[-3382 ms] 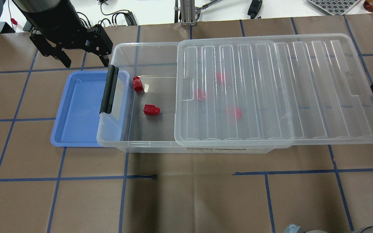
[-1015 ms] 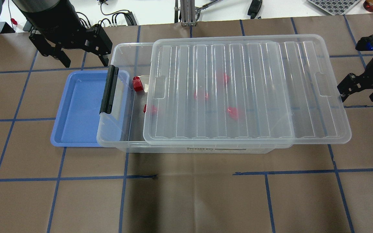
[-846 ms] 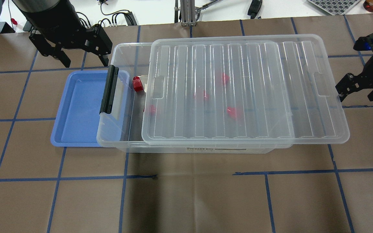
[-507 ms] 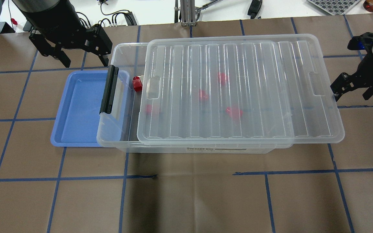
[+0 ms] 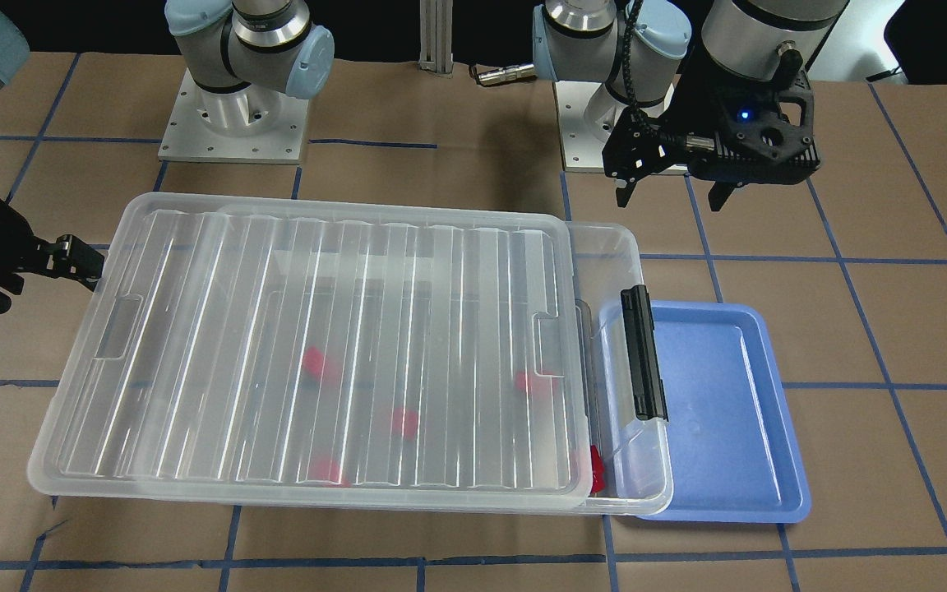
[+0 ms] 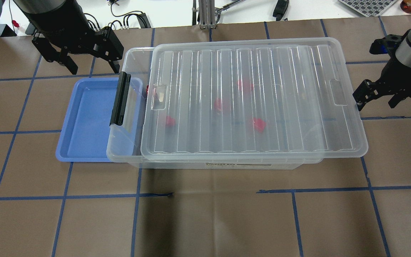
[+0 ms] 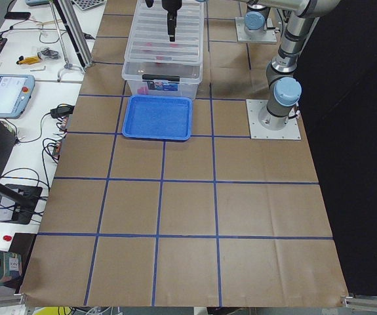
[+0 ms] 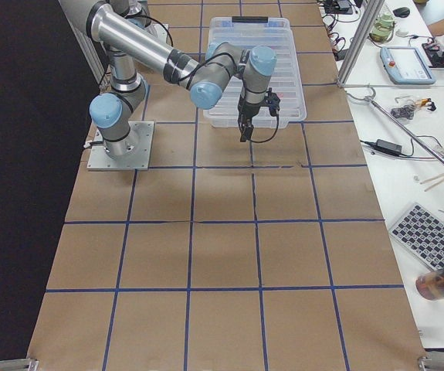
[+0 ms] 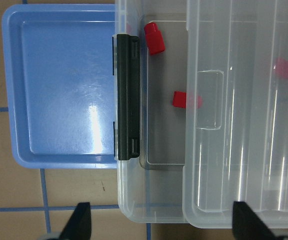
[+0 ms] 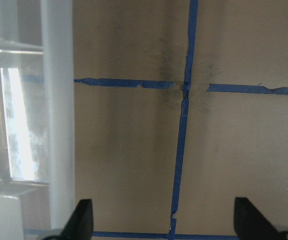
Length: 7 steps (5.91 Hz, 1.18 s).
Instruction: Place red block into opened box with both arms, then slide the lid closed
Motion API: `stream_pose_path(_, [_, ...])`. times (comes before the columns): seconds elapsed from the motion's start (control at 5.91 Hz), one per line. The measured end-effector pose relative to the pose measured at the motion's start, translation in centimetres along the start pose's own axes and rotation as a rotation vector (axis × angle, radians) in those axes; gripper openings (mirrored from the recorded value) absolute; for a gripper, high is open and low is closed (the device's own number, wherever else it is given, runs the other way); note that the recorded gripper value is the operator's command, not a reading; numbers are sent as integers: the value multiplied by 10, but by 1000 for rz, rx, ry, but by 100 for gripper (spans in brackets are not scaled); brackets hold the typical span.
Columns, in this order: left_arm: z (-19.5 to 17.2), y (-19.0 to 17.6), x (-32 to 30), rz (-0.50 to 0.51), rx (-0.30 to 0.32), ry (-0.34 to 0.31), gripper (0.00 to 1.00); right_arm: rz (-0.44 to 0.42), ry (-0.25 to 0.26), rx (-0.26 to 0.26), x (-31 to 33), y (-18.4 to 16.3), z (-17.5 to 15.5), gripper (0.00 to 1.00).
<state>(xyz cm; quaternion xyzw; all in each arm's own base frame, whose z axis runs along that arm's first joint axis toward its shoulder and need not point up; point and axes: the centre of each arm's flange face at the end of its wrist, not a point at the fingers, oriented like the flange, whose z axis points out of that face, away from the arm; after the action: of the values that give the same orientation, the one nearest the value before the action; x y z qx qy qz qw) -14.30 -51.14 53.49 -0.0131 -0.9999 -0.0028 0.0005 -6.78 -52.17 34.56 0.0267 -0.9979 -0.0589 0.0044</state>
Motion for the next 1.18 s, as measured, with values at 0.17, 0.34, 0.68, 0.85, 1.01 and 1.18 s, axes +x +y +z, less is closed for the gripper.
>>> stream_pose_path(0.17, [0,0,0,0,0,0,98,0,-17,10,-5,0,-2,100])
stream_pose_path(0.34, [0,0,0,0,0,0,98,-4,-28,15,-11,0,-3,100])
stream_pose_path(0.68, [0,0,0,0,0,0,98,-10,-31,14,-31,-2,-2,100])
stream_pose_path(0.85, [0,0,0,0,0,0,98,-12,-31,14,-35,-3,-2,100])
stream_pose_path(1.01, [0,0,0,0,-1,0,98,-14,-31,15,-38,-3,-2,100])
stream_pose_path(1.18, [0,0,0,0,0,0,98,-16,-39,18,-40,-3,-3,100])
